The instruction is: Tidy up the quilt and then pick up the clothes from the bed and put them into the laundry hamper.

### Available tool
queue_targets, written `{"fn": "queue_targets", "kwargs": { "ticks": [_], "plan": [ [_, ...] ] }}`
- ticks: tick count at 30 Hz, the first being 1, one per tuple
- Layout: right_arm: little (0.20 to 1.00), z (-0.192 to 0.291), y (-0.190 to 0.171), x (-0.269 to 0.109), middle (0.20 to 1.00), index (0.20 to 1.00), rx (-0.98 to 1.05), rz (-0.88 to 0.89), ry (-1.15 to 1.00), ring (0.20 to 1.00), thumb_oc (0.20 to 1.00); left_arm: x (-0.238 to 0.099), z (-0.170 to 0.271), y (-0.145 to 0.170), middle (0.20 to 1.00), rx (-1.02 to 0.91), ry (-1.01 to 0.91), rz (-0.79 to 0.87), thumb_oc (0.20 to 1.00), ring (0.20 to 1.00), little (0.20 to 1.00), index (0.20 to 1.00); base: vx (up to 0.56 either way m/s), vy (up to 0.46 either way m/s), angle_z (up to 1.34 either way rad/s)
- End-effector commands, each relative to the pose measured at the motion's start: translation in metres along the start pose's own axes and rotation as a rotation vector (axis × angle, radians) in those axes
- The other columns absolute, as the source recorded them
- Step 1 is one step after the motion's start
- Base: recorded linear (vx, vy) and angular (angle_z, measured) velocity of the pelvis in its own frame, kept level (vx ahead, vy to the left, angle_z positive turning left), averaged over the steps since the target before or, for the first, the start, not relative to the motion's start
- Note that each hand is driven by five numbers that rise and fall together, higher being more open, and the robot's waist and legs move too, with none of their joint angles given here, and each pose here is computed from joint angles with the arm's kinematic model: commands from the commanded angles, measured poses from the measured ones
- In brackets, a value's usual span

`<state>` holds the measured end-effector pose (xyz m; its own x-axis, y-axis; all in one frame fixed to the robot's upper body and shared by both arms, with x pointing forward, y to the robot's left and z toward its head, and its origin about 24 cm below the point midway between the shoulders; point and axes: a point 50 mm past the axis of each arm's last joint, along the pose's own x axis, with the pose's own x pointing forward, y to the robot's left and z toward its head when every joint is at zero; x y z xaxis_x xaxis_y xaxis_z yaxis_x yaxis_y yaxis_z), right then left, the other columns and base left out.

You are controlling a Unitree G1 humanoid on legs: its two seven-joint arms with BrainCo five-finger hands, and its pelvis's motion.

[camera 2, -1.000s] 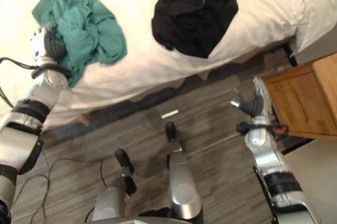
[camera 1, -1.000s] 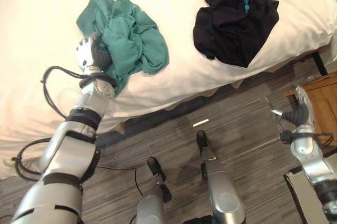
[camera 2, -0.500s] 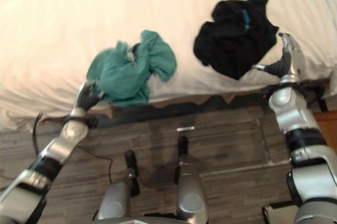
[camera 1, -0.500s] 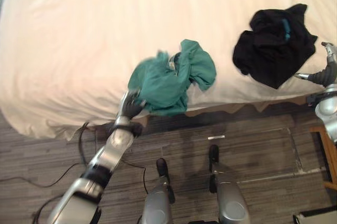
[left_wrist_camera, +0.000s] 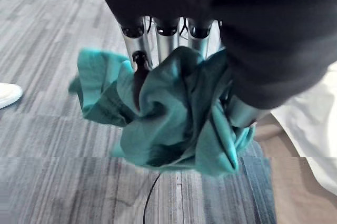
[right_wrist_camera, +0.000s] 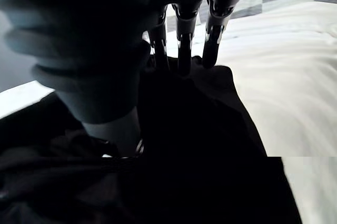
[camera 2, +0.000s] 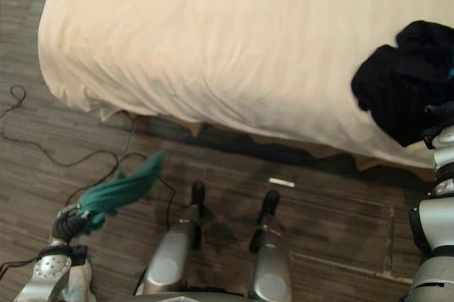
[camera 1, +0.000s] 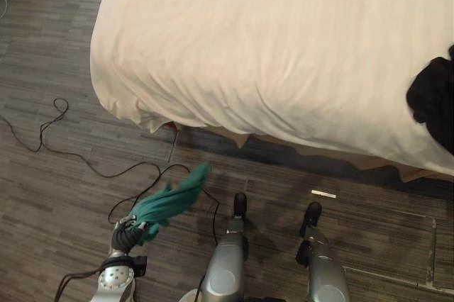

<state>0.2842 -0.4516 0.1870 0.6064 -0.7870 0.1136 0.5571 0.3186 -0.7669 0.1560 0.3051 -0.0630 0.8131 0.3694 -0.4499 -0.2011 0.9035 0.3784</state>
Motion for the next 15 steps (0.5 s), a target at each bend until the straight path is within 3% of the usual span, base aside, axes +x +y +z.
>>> {"fn": "queue_targets", "kwargs": {
  "ticks": [1, 9, 15],
  "plan": [
    [0.2, 0.007, -0.022, 0.005, 0.2, 0.2, 0.087, -0.054, 0.004, 0.2, 0.2, 0.009, 0.022, 0.015, 0.2, -0.066, -0.084, 0.05, 0.2, 0.2, 0.2, 0.2, 0.0, 0.0, 0.0],
    [0.2, -0.081, 0.076, -0.046, 0.2, 0.2, 0.243, 0.226, 0.188, 0.2, 0.2, 0.011, 0.01, 0.005, 0.2, -0.118, -0.016, 0.028, 0.2, 0.2, 0.2, 0.2, 0.0, 0.002, 0.03],
    [0.2, -0.085, 0.126, -0.131, 0.2, 0.2, 0.52, 0.513, -0.025, 0.2, 0.2, 0.003, -0.004, 0.024, 0.2, -0.185, 0.025, 0.128, 0.2, 0.2, 0.2, 0.2, 0.09, -0.005, -0.14]
  ]
}}
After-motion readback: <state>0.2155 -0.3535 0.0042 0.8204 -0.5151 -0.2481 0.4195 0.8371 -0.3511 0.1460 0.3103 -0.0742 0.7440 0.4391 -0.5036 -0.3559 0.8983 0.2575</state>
